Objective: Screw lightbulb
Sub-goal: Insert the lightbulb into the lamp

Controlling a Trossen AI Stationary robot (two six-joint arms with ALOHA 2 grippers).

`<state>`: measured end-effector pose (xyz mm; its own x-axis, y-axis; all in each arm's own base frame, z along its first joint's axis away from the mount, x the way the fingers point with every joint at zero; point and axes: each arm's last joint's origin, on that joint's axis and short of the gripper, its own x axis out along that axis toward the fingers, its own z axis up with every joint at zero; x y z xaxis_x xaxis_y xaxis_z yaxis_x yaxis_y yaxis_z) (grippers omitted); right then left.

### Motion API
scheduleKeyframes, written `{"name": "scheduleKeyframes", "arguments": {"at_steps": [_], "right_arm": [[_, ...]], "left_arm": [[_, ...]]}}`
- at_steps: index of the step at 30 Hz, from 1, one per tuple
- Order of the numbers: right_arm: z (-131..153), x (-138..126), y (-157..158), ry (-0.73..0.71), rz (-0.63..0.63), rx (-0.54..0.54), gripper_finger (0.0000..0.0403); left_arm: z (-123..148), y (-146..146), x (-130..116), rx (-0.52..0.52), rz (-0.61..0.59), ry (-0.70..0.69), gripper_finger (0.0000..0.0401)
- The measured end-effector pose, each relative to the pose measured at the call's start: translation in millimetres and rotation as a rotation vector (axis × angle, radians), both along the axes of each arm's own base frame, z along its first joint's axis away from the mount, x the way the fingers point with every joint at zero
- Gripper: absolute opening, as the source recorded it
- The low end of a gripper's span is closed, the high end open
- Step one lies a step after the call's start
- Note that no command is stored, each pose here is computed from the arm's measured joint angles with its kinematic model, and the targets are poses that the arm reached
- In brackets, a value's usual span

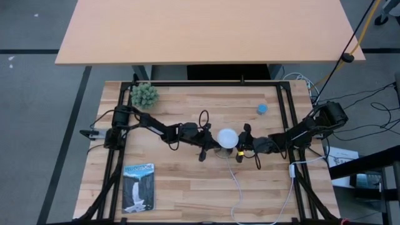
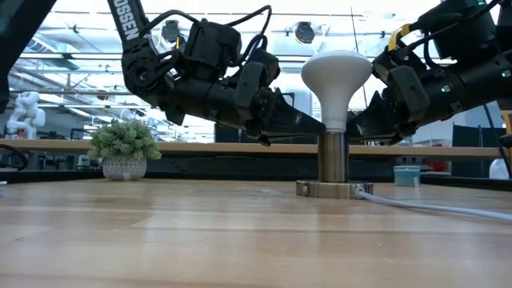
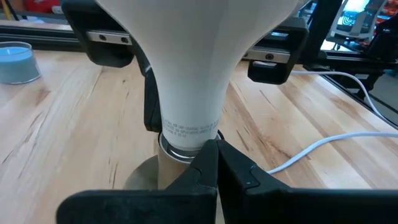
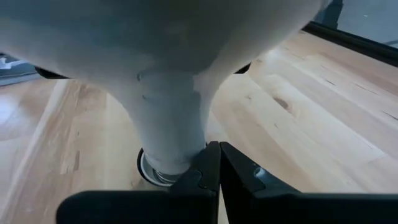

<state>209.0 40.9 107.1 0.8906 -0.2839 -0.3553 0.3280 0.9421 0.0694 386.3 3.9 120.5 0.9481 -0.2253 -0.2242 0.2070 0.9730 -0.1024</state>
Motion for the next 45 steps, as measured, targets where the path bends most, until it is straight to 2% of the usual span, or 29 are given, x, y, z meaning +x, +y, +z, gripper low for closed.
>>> {"name": "scheduleKeyframes", "arguments": {"at_steps": [7, 15, 21, 29, 32, 38, 42, 45], "right_arm": [[1.0, -3.0, 6.2, 0.001, -0.015, -0.020, 0.0000], [15.2, -10.6, 13.1, -0.019, 0.010, -0.016, 0.0000], [12.4, -17.6, 9.2, 0.024, -0.091, 0.055, 0.0000], [12.1, -21.2, 8.8, 0.053, -0.096, 0.059, 0.0000], [15.0, -24.0, 7.8, 0.060, -0.098, 0.063, 0.0000], [22.7, -28.9, 6.3, 0.047, -0.101, 0.090, 0.0000], [26.8, -30.7, 8.4, 0.029, -0.086, 0.098, 0.0000], [28.5, -32.6, 12.1, 0.024, -0.063, 0.100, 0.0000]], "left_arm": [[0.0, 6.5, -0.5, -0.020, -0.015, 0.003, 0.0000], [0.1, 13.9, -1.0, -0.068, -0.017, 0.012, 0.0000], [0.3, 13.9, -1.0, -0.071, -0.017, 0.010, 0.0000], [9.8, 18.8, -2.9, -0.074, -0.003, 0.005, 0.0000], [22.9, 27.6, -6.3, -0.067, 0.024, 0.007, 0.0000], [44.6, 44.8, -19.1, -0.063, 0.111, 0.097, 0.0000], [44.6, 51.8, -24.4, -0.028, 0.211, 0.165, 0.0000], [44.6, 50.4, -27.6, -0.048, 0.278, 0.217, 0.0000]]}}
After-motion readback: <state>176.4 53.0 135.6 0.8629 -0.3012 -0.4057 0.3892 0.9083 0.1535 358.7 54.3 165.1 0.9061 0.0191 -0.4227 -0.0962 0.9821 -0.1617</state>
